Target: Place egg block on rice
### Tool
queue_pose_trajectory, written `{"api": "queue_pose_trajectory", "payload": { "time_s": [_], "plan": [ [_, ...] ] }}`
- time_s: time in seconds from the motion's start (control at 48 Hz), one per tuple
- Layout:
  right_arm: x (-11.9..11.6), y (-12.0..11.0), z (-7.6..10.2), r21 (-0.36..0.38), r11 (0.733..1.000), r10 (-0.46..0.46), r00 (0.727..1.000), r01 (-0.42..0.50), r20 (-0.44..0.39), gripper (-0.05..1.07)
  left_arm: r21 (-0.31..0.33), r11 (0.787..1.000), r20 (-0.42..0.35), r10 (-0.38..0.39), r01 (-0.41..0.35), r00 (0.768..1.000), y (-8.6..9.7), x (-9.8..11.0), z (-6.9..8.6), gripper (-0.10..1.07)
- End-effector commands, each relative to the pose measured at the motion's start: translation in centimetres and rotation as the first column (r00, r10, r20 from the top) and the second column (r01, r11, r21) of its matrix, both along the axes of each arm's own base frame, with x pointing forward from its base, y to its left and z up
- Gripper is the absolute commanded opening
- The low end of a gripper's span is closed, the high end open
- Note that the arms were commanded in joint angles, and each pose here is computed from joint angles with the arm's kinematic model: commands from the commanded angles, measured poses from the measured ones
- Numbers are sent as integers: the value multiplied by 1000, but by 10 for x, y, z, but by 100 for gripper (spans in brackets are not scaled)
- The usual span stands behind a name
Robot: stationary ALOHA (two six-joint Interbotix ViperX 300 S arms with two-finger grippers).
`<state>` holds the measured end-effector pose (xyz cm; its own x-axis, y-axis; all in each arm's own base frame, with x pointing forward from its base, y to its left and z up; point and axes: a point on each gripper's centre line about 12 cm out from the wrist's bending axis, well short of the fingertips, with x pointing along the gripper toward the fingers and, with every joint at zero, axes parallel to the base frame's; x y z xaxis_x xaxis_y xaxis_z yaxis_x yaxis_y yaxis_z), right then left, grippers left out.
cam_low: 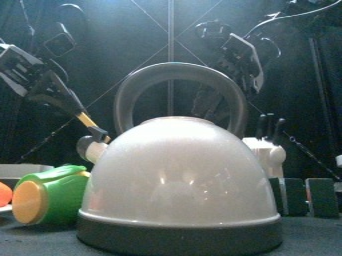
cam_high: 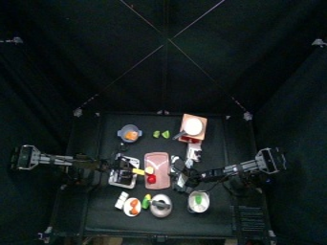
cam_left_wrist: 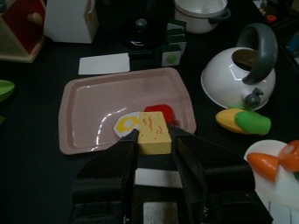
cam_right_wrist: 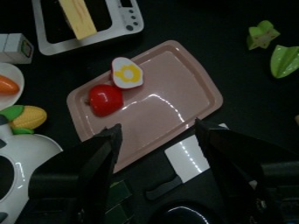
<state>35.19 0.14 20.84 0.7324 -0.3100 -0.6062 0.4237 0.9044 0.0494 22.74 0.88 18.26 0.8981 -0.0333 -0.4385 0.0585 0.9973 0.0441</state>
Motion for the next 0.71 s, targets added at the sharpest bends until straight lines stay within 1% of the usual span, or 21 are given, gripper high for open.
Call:
{"api": "queue_pose_trajectory", "payload": {
  "time_s": [0.0,0.125,0.25,0.312,0.375,0.5,0.604,0.688],
  "plan": [
    [-3,-3,17,-2,1000,1,999,0,48,96,9,1000,40,9,-9,999,0,-11,7,56],
    [-6,-6,22,-34,999,14,998,-12,61,96,15,1000,13,27,-27,1000,0,-29,-6,56],
    [-7,-13,21,-51,999,5,998,-2,60,96,6,999,-15,39,-39,999,0,-39,-17,56],
    [-5,-13,23,-54,999,8,998,-4,65,96,-2,999,-22,45,-45,999,0,-40,-20,57],
    [-4,-14,25,-72,997,18,998,-13,68,96,-9,999,-20,49,-49,999,0,-41,-19,57],
    [-3,-14,26,-93,995,30,997,-23,73,96,-1,998,-35,67,-67,997,2,-43,-21,57],
    [-3,-14,23,-98,995,33,997,-26,63,96,-9,996,-58,83,-84,995,2,-49,-25,57],
    [-3,-14,18,-101,994,35,998,-30,51,96,-34,995,-68,94,-96,993,0,-53,-26,57]
  ]
}}
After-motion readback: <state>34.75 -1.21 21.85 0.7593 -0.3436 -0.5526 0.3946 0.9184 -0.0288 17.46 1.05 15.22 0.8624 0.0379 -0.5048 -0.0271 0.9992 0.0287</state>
